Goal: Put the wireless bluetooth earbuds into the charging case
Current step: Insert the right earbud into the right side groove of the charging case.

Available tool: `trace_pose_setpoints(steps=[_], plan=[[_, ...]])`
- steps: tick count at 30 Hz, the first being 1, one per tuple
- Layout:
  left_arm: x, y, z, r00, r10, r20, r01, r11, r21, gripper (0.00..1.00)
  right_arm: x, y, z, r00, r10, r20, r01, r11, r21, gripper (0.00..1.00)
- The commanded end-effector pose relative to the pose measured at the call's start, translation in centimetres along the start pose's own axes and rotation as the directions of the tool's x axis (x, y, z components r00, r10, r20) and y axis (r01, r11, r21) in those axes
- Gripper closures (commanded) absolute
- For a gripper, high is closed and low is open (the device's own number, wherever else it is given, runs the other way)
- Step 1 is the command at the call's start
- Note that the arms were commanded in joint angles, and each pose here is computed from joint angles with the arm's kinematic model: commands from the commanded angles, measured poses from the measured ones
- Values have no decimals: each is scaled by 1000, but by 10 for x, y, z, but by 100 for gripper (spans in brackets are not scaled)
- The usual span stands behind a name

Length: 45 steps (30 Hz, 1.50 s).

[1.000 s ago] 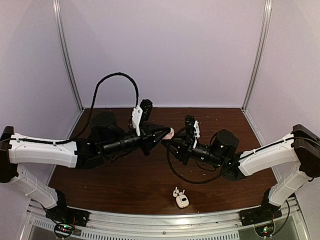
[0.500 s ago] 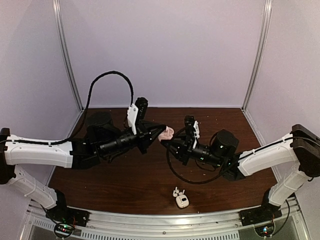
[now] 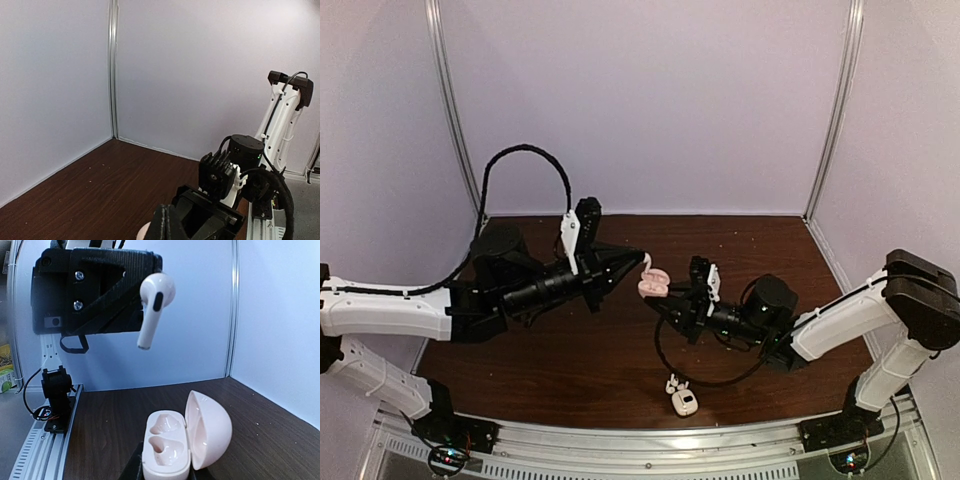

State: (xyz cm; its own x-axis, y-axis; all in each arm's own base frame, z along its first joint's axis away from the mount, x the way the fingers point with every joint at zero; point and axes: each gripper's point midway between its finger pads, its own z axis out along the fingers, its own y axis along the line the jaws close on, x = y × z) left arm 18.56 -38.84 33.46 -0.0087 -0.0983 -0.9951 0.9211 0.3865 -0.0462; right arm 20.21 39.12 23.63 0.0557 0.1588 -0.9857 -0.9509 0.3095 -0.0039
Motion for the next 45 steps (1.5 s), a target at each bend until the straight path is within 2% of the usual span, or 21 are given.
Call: trace_pose_setpoints(steps=[1, 5, 14, 39, 45], plan=[[-10, -20, -8, 994, 85, 69, -90, 993, 81, 100, -27, 13, 0, 987, -124, 106, 128, 991, -37, 100], [-11, -29, -8, 989, 126, 83, -133, 986, 97, 100, -31, 19, 1, 979, -162, 125, 170, 984, -52, 100], [-5, -26, -5, 986, 155, 68, -159, 985, 65, 100, -47, 28, -2, 973, -161, 163, 174, 983, -65, 100], [12, -28, 1, 986, 170, 5, -170, 984, 53, 100, -52, 28, -3, 980, -83, 179, 97, 993, -73, 100], [19, -35, 3, 982, 183, -35, -179, 979, 101, 100, -50, 24, -2, 982, -81, 169, 90, 995, -49, 100]])
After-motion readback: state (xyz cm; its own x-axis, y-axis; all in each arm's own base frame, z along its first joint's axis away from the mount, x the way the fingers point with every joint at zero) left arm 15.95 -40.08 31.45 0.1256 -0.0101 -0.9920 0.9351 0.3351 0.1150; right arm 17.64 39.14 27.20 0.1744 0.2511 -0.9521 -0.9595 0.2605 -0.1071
